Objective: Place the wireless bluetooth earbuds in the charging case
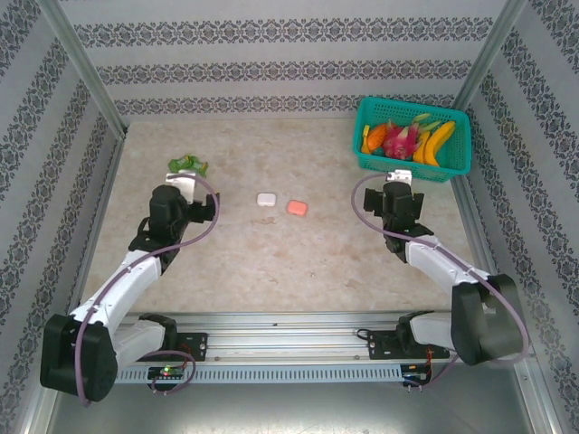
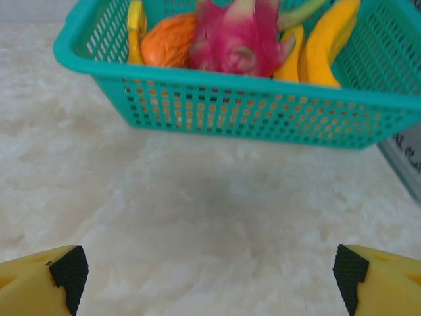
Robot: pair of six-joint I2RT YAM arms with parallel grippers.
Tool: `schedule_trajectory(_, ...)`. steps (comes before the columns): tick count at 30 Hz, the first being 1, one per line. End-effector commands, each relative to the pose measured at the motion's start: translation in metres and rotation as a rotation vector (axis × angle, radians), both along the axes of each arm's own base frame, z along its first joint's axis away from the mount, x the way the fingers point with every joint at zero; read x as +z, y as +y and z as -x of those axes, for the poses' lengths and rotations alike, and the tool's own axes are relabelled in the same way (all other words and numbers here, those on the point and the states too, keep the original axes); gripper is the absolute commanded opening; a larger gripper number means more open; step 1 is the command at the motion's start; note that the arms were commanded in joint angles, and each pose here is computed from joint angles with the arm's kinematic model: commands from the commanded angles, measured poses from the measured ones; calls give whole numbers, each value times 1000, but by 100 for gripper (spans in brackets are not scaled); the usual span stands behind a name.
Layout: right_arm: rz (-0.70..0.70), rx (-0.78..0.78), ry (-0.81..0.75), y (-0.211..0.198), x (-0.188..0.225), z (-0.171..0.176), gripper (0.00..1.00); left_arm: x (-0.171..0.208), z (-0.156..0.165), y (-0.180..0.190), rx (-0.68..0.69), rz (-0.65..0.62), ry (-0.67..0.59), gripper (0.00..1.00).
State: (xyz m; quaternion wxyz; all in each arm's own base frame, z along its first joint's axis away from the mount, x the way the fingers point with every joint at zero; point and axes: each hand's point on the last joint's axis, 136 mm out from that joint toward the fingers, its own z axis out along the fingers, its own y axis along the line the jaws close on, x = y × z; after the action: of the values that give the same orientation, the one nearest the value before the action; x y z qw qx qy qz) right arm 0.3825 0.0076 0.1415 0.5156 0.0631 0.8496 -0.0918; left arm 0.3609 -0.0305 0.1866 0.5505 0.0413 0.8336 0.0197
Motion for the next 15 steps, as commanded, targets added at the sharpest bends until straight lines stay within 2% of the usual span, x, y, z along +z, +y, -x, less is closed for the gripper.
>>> schedule_trajectory(1, 110, -4, -94, -13, 2, -15, 98, 16, -6, 26, 62, -10, -143, 100)
schedule_trajectory(3, 73, 13, -103, -15, -17, -13, 97, 0, -4, 36, 86, 4, -145, 100)
schedule_trajectory(5, 47, 30, -206, -14, -18, -9, 98, -13, -3, 39, 80, 35, -160, 100)
schedule_trajectory(10, -52, 180, -257, -3, -33, -5, 98, -55, -18, 21, -27, 77, -82, 100)
schedule_trajectory(12, -75, 197, -156, -3, -38, -11, 97, -74, -21, 22, -22, 86, -68, 100)
schedule_trajectory(15, -122, 196, -178, -8, -36, -16, 98, -94, -31, 20, -37, 81, -35, 100)
